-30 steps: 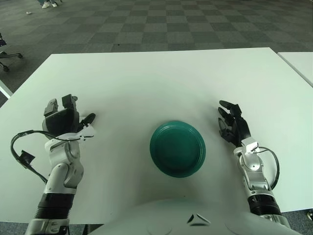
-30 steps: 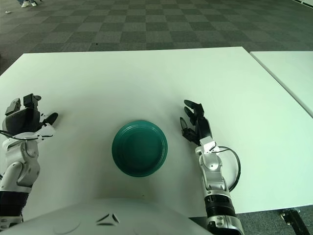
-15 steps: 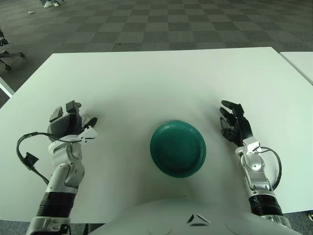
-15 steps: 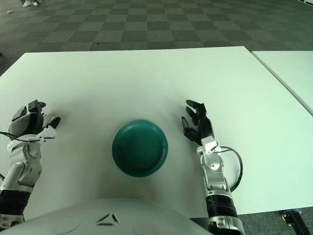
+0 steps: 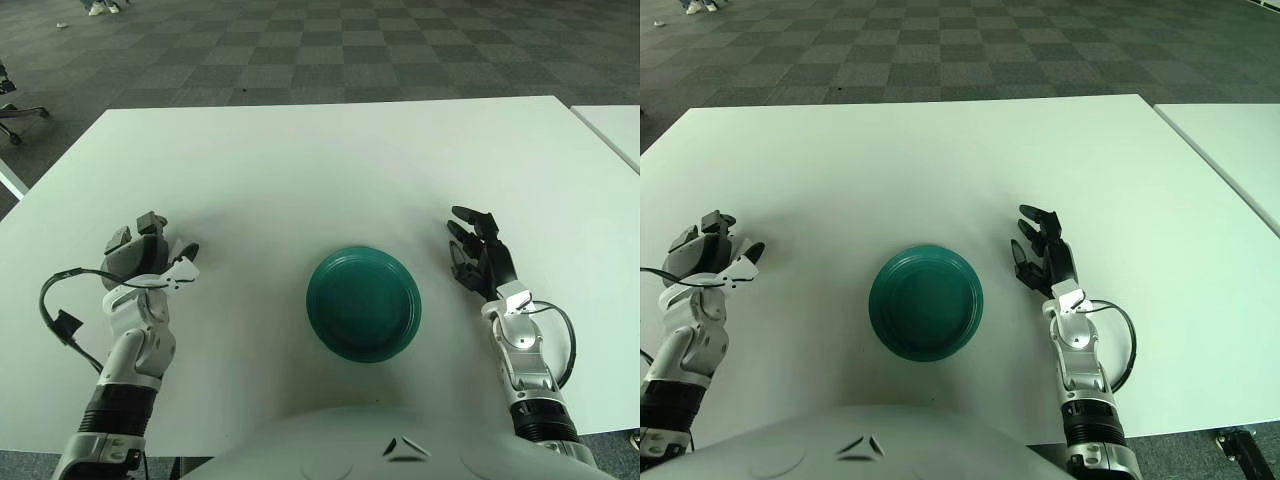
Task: Put the charger into the plate.
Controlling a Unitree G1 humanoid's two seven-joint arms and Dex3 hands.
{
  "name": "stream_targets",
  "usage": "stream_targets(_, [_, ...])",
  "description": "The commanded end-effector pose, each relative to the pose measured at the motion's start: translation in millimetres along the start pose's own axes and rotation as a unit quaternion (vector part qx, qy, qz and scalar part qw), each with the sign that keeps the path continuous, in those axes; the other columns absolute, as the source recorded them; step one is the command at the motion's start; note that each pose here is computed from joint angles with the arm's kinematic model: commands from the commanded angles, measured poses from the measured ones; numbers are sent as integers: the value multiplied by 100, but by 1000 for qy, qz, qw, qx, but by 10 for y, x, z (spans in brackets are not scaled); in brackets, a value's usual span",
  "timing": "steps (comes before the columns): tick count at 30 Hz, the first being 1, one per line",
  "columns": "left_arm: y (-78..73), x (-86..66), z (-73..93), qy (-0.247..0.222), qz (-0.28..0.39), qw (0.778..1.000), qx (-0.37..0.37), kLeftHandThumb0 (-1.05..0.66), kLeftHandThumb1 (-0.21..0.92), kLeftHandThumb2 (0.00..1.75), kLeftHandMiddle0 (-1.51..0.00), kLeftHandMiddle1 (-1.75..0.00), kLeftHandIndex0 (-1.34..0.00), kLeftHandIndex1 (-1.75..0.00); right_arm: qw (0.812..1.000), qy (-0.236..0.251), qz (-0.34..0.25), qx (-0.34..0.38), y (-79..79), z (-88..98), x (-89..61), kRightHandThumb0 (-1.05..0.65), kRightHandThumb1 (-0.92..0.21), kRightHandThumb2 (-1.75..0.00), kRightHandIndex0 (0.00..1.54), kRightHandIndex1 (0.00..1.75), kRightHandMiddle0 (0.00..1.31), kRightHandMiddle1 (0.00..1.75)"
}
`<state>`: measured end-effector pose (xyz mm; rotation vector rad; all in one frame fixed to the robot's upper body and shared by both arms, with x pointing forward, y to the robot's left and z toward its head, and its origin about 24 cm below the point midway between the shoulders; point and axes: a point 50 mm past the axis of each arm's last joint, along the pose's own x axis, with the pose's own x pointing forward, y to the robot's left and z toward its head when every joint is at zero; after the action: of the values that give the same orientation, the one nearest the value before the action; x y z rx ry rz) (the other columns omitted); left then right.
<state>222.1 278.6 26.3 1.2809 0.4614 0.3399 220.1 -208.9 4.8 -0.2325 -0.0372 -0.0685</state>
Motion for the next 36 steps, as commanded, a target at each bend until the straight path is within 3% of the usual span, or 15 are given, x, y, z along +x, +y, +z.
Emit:
stream_targets(1, [47, 52, -10, 14, 22, 1000, 1, -105, 92, 84, -28, -2, 0, -109, 998, 55, 1, 1, -28, -186, -105, -67, -92, -63, 44, 9, 0, 92])
stream_targets(10, [8, 81, -50, 40, 34, 999, -9, -105, 92, 80, -30, -4, 0, -113, 998, 55, 1, 0, -48, -188, -94, -67, -92, -63, 44, 9, 0, 92])
stream_targets(36, [-315, 232, -167, 78, -40, 996, -2, -105, 92, 80, -32, -5, 0, -108, 998, 56, 0, 0, -126, -199, -55, -67, -92, -63, 44, 10, 0, 92])
